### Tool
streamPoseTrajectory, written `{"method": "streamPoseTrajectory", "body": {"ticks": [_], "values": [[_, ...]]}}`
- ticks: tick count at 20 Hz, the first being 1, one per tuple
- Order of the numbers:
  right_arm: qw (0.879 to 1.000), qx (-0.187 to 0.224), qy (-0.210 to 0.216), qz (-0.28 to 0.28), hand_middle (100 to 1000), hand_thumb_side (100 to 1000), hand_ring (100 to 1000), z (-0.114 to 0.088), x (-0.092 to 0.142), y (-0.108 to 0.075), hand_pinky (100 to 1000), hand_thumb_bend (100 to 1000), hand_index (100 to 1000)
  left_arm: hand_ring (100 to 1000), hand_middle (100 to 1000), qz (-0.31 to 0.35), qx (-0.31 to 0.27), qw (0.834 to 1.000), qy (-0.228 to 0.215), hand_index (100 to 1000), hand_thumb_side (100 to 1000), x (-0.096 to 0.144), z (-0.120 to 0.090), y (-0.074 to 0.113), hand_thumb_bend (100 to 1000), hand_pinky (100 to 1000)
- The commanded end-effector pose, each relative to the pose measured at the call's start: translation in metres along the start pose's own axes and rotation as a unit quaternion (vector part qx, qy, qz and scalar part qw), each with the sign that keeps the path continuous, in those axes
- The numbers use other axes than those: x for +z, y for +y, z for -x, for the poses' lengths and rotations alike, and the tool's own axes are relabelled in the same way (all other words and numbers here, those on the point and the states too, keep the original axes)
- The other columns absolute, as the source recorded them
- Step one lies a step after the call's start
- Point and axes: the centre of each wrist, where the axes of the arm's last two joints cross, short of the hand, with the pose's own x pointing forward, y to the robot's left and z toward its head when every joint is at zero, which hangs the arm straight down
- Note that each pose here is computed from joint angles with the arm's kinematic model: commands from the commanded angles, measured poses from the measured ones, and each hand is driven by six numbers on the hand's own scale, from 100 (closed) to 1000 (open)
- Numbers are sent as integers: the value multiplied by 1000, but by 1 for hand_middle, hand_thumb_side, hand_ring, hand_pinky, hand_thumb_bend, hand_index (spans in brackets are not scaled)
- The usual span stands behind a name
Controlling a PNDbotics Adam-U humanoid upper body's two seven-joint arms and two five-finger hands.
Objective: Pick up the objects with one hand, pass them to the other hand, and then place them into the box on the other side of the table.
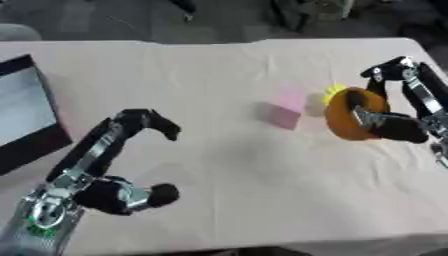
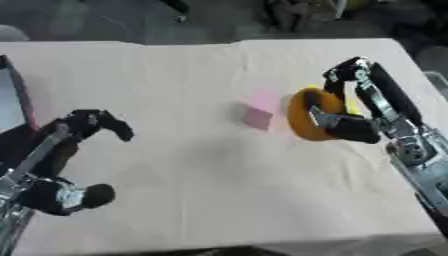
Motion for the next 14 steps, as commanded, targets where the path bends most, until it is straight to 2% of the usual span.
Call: {"method": "streamPoseTrajectory", "body": {"ticks": [1, 5, 10, 14], "values": [[999, -8, -40, -19, 195, 299, 359, -9, -14, -8, 702, 100, 332, 775, 657, 45, -39, 998, -21, 786, 578, -14, -4, -1, 816, 871], [997, -31, -63, -37, 196, 321, 359, -14, -25, -4, 701, 100, 333, 822, 723, 63, -49, 996, -48, 825, 541, -35, -9, -6, 862, 883], [994, -55, -87, -48, 195, 337, 358, -19, -36, -1, 700, 100, 332, 832, 743, 69, -37, 994, -77, 842, 507, -55, -15, -13, 891, 888], [990, -71, -108, -57, 195, 351, 359, -24, -45, 2, 700, 100, 332, 821, 735, 71, -23, 994, -84, 837, 491, -67, -19, -21, 899, 885]]}}
